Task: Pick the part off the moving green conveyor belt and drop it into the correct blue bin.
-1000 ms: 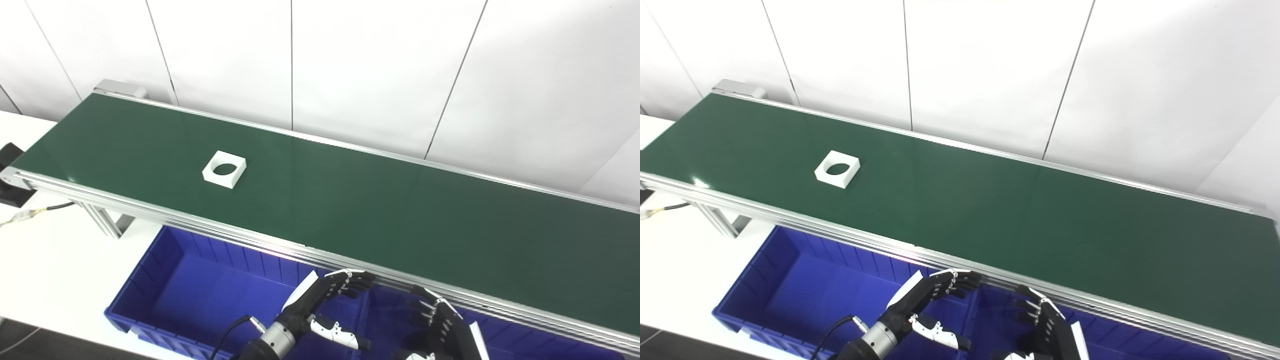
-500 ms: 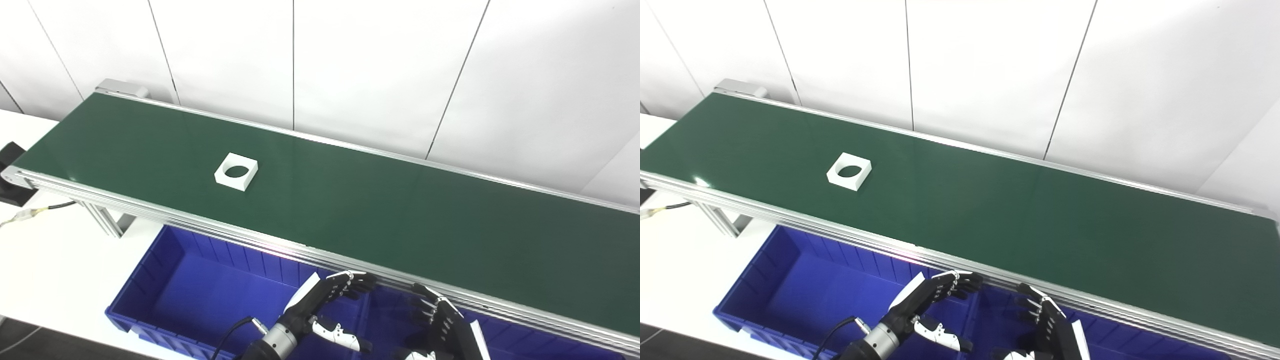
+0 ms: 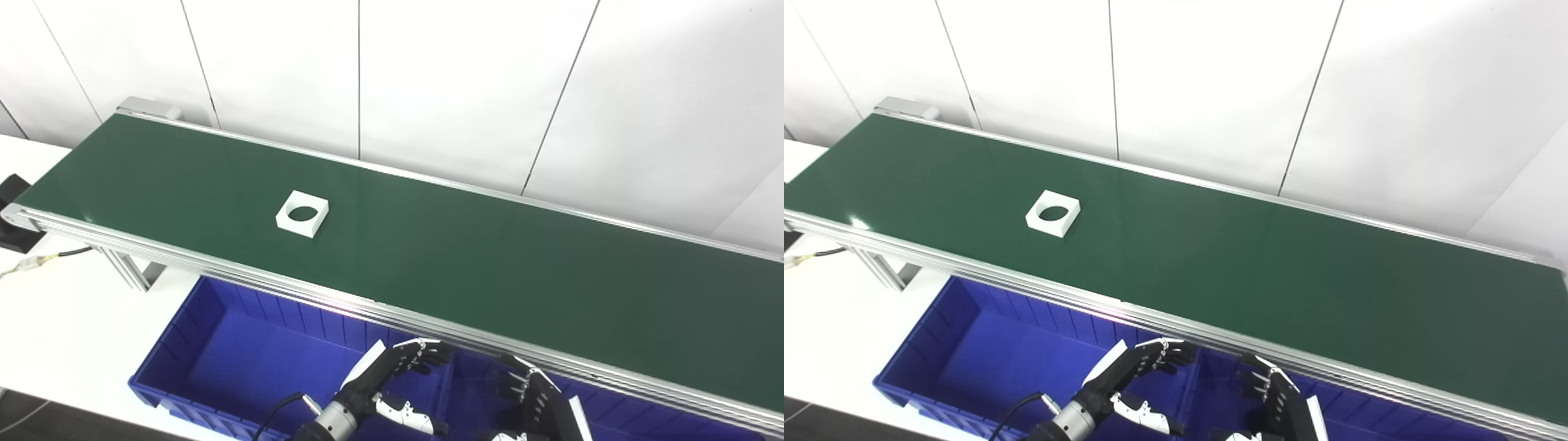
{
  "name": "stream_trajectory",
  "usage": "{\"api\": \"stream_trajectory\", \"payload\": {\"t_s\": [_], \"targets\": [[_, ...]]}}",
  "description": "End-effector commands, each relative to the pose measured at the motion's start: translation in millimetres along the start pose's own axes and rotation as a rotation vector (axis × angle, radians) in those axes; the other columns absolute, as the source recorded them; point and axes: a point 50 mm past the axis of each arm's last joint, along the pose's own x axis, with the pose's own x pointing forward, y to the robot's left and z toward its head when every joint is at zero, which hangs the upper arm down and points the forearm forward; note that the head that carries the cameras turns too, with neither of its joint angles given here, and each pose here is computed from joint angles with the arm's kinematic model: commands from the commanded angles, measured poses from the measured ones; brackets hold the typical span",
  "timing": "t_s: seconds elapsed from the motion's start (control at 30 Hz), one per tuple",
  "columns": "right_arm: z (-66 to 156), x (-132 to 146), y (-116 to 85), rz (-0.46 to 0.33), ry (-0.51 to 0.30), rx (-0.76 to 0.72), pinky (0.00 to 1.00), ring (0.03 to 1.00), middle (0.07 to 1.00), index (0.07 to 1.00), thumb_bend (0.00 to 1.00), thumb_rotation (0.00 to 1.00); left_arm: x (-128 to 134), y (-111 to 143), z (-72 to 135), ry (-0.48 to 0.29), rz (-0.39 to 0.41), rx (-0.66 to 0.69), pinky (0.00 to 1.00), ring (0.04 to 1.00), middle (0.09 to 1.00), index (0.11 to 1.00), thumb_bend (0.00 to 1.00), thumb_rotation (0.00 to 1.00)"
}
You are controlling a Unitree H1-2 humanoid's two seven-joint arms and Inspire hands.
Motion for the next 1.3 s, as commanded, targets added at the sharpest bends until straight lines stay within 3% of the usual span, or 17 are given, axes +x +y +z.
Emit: {"api": "stream_trajectory", "payload": {"t_s": [0.0, 0.3, 0.43, 0.53, 0.73, 0.87, 0.97, 1.07, 1.17, 1.27], "targets": [[13, 10, 2, -0.001, -0.092, -0.008, 0.66, 0.747, 0.837, 0.745, 0.96, 0.15, 11, 9, 13, -0.081, 0.016, 0.007, 0.74, 0.778, 0.768, 0.78, 0.98, 0.24], [13, 12, 2, 0.003, -0.091, -0.008, 0.66, 0.748, 0.839, 0.746, 0.97, 0.15, 9, 8, 24, -0.124, 0.009, 0.01, 0.73, 0.775, 0.768, 0.773, 0.98, 0.25], [11, 17, 3, 0.005, -0.084, 0.003, 0.66, 0.752, 0.839, 0.745, 0.96, 0.15, 8, 7, 41, -0.19, -0.015, -0.008, 0.74, 0.764, 0.759, 0.771, 0.98, 0.24], [9, 22, 4, 0.006, -0.076, 0.005, 0.67, 0.752, 0.84, 0.746, 0.96, 0.15, 6, 4, 61, -0.267, -0.047, -0.001, 0.74, 0.749, 0.755, 0.772, 0.97, 0.25], [7, 28, 5, 0.002, -0.071, 0.029, 0.67, 0.787, 0.842, 0.753, 0.96, 0.16, 3, -4, 105, -0.43, -0.112, 0.005, 0.65, 0.71, 0.753, 0.765, 0.95, 0.21], [6, 29, 6, 0.001, -0.065, 0.034, 0.67, 0.782, 0.844, 0.758, 0.95, 0.17, 7, 1, 152, -0.584, -0.172, 0.016, 0.62, 0.709, 0.759, 0.771, 0.94, 0.21], [6, 31, 8, -0.002, -0.063, 0.035, 0.67, 0.763, 0.834, 0.768, 0.95, 0.17, 15, 9, 195, -0.653, -0.224, 0.109, 0.62, 0.716, 0.768, 0.777, 0.95, 0.19], [4, 33, 9, -0.003, -0.058, 0.04, 0.67, 0.755, 0.844, 0.758, 0.96, 0.14, 21, 18, 214, -0.672, -0.238, 0.195, 0.63, 0.733, 0.775, 0.776, 0.96, 0.17], [5, 34, 10, -0.01, -0.057, 0.022, 0.63, 0.733, 0.843, 0.754, 0.95, 0.08, 48, 47, 234, -0.682, -0.185, 0.421, 0.62, 0.736, 0.773, 0.775, 0.99, 0.16], [4, 34, 10, -0.015, -0.055, 0.034, 0.63, 0.75, 0.84, 0.746, 0.96, 0.14, 67, 66, 243, -0.673, -0.13, 0.587, 0.6, 0.731, 0.773, 0.778, 1.0, 0.2]]}}
